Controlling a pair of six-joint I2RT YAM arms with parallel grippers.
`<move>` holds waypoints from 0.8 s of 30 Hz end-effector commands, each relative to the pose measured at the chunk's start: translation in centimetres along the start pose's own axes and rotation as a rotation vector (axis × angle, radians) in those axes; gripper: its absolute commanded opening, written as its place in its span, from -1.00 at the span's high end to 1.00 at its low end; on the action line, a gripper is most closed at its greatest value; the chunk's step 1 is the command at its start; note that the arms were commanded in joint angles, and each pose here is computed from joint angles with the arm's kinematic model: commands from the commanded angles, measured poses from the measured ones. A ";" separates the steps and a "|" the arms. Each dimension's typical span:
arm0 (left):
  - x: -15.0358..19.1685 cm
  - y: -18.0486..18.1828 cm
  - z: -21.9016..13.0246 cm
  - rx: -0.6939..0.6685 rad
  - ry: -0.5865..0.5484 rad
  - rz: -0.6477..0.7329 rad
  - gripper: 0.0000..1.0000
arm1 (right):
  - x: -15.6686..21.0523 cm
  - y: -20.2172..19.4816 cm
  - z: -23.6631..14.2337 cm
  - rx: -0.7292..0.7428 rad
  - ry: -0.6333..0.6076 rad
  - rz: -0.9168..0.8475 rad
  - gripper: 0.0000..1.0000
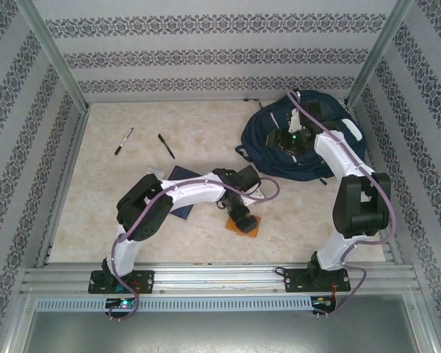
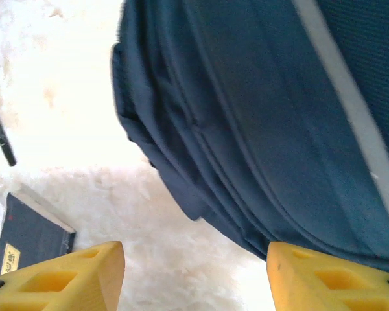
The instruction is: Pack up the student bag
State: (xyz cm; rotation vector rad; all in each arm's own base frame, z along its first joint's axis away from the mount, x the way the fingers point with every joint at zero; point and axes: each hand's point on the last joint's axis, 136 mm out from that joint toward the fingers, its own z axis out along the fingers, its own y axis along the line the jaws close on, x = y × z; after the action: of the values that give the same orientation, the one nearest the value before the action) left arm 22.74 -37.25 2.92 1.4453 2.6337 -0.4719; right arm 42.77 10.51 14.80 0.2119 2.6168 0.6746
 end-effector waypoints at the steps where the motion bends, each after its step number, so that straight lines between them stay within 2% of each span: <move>1: 7.9 -4.7 -0.8 0.176 0.279 -0.086 -0.97 | -0.9 3.6 1.3 -0.072 0.024 -0.083 -0.20; 4: 7.4 -5.8 -3.9 0.170 0.167 -0.095 -0.99 | -2.5 4.6 3.4 -0.055 0.012 -0.095 -0.19; 6: 5.9 -6.0 -7.6 0.131 0.020 -0.091 -0.99 | -3.5 5.3 5.0 -0.026 -0.005 -0.101 -0.19; 8: 4.5 -5.1 -11.2 0.046 -0.135 -0.111 -0.99 | -4.2 5.1 6.7 0.064 -0.027 -0.114 -0.20; 10: 3.8 -4.0 -14.7 -0.003 -0.273 -0.175 -0.99 | -4.5 4.4 8.6 0.177 -0.044 -0.141 -0.20; 13: 4.5 -1.0 -18.5 -0.022 -0.425 -0.392 -0.99 | -4.4 3.5 11.6 0.310 -0.058 -0.184 -0.15; 14: 5.2 0.5 -19.3 -0.030 -0.455 -0.479 -0.99 | -4.4 3.3 12.4 0.332 -0.052 -0.195 -0.02; 17: 8.3 4.4 -20.6 -0.071 -0.479 -0.680 -0.99 | -4.2 3.9 13.4 0.323 -0.018 -0.242 0.54; 20: 10.6 6.4 -21.0 -0.090 -0.457 -0.780 -0.99 | -4.3 5.5 12.2 0.287 -0.013 -0.323 1.00; 24: 12.0 8.1 -21.5 -0.095 -0.437 -0.865 -0.99 | -3.8 9.2 9.0 0.147 -0.010 -0.415 1.00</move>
State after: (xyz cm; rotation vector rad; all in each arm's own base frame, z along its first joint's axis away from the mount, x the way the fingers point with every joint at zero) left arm 24.98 -18.16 19.10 0.1785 2.6338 -0.6192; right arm 51.64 20.30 7.97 -0.1447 2.6642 0.2575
